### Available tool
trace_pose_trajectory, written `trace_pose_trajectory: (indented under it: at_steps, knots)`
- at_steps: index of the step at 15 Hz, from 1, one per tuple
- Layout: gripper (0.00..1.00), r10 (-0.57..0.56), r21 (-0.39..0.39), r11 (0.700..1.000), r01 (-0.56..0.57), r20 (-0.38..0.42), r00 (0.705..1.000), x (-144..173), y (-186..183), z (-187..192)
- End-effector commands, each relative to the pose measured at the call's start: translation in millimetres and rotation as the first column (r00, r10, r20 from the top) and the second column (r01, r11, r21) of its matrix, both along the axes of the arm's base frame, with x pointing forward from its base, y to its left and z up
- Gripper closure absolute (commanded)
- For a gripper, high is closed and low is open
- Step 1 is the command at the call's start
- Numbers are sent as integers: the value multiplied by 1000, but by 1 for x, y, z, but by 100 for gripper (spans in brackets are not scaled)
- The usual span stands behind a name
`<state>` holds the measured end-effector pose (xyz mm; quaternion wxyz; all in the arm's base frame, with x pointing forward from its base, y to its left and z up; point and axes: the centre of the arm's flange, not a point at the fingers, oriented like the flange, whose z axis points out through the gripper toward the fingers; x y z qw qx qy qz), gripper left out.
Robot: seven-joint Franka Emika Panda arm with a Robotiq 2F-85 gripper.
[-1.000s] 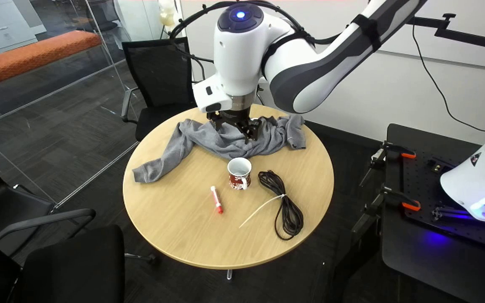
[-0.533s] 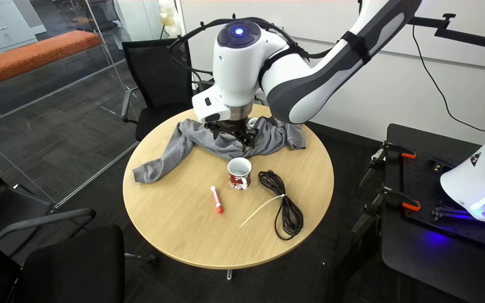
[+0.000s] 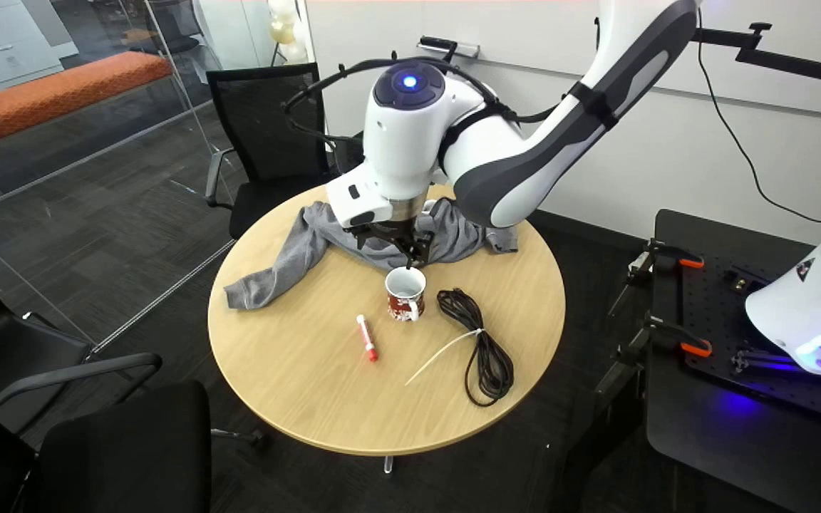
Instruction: Put the marker in the mug
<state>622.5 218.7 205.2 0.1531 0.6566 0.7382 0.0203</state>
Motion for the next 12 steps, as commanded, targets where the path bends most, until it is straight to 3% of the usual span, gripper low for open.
trace_pose_trajectory:
  at_steps: [1, 6, 12]
  knots:
    - [0, 111, -11, 994, -111, 44, 993, 9, 0, -41]
    - [0, 179, 35, 983, -181, 55, 982, 11, 0, -88]
    - [0, 244, 45, 969, -245, 20, 970, 20, 5, -117]
